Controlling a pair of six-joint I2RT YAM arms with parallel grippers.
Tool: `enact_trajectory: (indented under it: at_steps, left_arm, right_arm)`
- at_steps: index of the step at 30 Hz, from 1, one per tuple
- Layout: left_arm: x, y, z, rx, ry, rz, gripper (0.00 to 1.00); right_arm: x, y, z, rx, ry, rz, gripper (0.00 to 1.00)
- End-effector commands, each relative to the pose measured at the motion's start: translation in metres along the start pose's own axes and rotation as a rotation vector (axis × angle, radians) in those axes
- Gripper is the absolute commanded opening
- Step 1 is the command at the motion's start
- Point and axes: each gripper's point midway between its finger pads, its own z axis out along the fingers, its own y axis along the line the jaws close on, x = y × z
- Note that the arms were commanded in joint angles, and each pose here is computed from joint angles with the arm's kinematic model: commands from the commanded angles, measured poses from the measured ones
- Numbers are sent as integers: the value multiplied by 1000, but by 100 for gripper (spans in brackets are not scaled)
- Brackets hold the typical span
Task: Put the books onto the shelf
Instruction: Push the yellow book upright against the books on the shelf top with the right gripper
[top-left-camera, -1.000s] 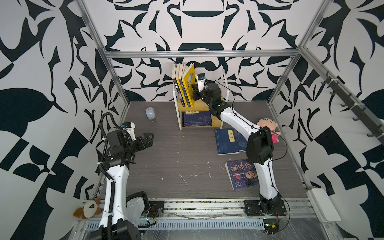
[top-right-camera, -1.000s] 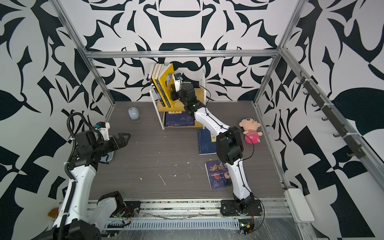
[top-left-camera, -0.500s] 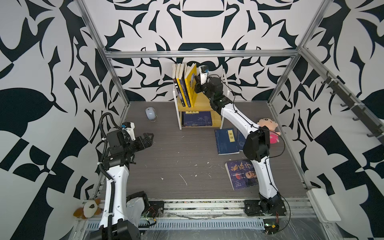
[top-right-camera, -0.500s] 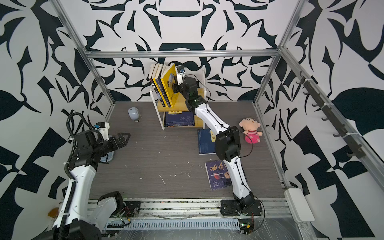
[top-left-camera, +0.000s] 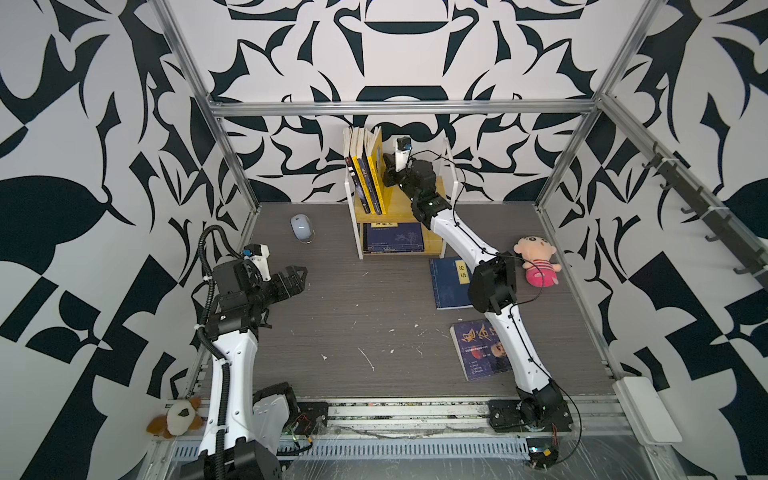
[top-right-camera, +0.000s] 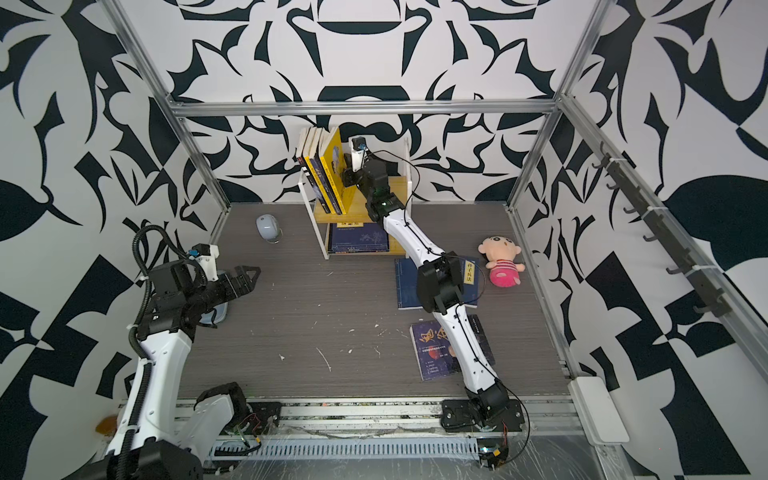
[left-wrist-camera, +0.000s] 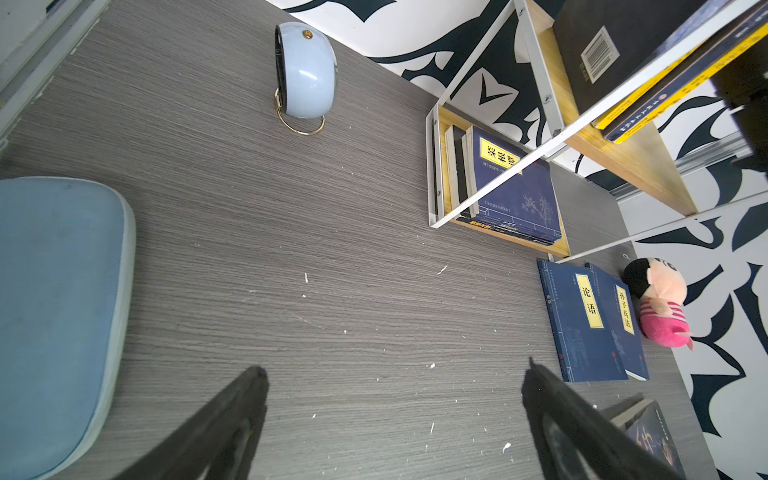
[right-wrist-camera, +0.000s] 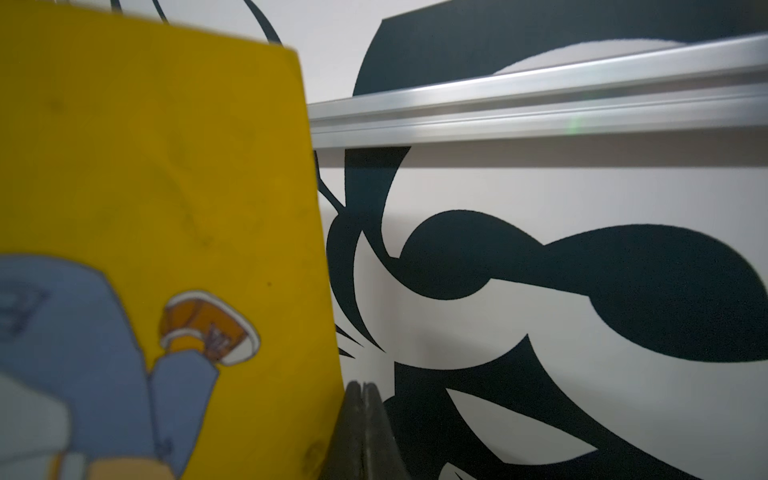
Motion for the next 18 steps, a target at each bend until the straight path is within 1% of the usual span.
enact_trajectory:
  at_steps: [1,4,8,11,12,14,18]
  left_arm:
    - [3,1,0,5,-4,4,100]
    - [2,1,0,5,-6,4,100]
    - [3,2,0,4,-5,0,100]
    - [3,1,0,6,-5,1,100]
    - [3,2,0,6,-4,1,100]
    - [3,2,0,5,-5,0,100]
    - [3,2,1,7,-4,-1,100]
  right_arm:
    - [-63,26,-10,-105,-163,-2,0]
    - [-74,35,-14,-129,-212,-12,0]
    - [-99,42,-22,-131,-274,-29,0]
    - [-107,48,-25,-136,-298,-40,0]
    - [-123,51,-31,-141,-324,-45,0]
    - [-135,55,-36,-149,-344,-53,0]
    - [-146,66,-41,-178,-362,-66,0]
